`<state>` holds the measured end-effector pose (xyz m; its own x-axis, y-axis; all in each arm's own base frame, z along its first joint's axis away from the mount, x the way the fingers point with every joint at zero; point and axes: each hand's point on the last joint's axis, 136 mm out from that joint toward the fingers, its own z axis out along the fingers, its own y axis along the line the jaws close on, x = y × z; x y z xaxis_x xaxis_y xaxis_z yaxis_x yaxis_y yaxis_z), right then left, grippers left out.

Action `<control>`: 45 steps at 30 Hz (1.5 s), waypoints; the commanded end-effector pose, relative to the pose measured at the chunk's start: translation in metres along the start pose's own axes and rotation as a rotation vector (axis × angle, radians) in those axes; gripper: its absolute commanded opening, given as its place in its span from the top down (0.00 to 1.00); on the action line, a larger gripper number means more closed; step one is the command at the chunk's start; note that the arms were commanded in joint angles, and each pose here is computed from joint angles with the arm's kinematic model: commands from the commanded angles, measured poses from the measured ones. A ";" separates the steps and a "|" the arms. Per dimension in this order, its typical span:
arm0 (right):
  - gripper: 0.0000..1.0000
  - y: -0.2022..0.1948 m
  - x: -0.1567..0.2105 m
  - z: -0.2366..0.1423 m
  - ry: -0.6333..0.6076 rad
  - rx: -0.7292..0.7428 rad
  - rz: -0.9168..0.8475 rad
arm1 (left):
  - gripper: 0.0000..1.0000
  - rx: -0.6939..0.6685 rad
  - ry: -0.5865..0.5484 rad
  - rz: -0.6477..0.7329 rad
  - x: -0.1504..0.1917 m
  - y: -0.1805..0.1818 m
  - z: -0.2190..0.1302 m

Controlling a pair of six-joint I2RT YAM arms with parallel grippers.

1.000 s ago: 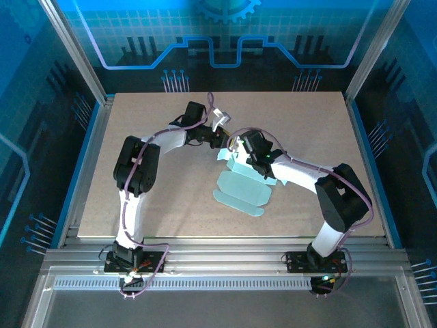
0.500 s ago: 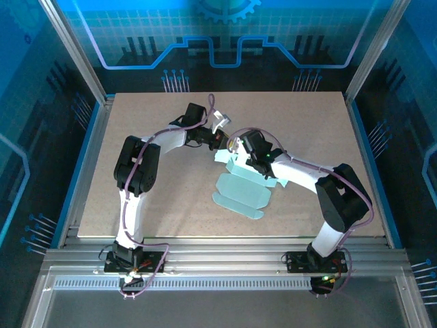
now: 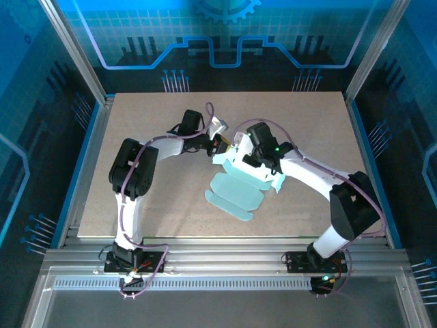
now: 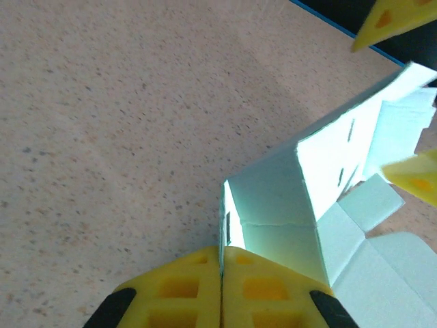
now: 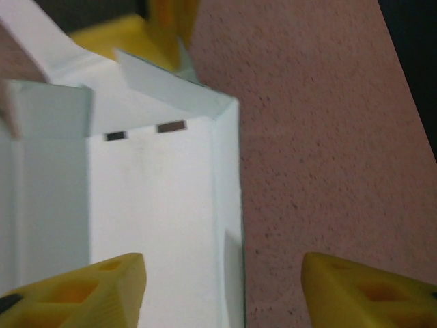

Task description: Fold the paper box

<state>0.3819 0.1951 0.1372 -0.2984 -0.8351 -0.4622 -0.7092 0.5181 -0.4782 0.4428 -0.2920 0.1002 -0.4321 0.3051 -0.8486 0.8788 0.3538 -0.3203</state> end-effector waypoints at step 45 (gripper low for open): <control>0.51 0.022 -0.009 0.007 0.020 -0.583 0.615 | 1.00 -0.467 -0.352 0.277 -0.001 -0.016 -0.049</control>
<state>0.3860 0.2084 0.1271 -0.7564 -0.4168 -0.5041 -0.6089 0.7303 0.3097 0.4146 -0.2620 0.1030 -0.0903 0.1969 -0.9762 0.7846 0.6178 0.0521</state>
